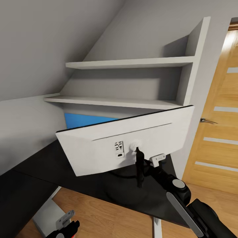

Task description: In the bedroom, organize the workspace by keeping the computer under the desk, ensuring the monitor is on the desk, placing the keyboard on the desk next to the monitor, placing the mouse on the desk next to the keyboard, moving the folder from the swivel chair onto the desk next to the mouse, stacking the notebook on top of the folder with the pen on top of the notebook, and positioning the swivel chair next to the desk.

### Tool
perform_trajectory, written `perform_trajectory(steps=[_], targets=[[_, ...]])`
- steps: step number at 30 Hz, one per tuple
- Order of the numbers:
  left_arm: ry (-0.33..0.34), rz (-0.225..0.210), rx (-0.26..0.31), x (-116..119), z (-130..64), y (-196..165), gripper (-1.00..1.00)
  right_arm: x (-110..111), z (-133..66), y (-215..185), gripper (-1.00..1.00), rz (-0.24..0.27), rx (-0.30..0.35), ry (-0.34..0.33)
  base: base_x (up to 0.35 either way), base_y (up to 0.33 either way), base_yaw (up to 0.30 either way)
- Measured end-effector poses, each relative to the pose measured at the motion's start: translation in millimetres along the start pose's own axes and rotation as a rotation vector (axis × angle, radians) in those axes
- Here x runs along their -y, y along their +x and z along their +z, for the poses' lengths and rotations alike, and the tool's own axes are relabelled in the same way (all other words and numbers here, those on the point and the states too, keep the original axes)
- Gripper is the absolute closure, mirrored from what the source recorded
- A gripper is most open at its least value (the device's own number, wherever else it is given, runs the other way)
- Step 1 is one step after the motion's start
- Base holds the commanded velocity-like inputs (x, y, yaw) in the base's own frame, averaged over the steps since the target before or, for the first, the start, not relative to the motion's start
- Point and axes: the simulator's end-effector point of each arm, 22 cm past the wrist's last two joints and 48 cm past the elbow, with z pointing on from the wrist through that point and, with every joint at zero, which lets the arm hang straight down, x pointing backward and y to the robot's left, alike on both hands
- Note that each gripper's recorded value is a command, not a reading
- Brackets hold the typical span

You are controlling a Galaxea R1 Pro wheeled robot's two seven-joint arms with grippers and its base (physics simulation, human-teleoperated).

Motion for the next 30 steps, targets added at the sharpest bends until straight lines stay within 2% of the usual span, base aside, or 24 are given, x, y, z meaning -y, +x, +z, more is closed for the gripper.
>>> perform_trajectory(steps=[30], targets=[[0.0,0.0,0.0,0.1,0.0,0.1,-1.0,-1.8,-0.1,-0.7,1.0,0.0,0.004,-0.004,0.0,0.0,0.0]])
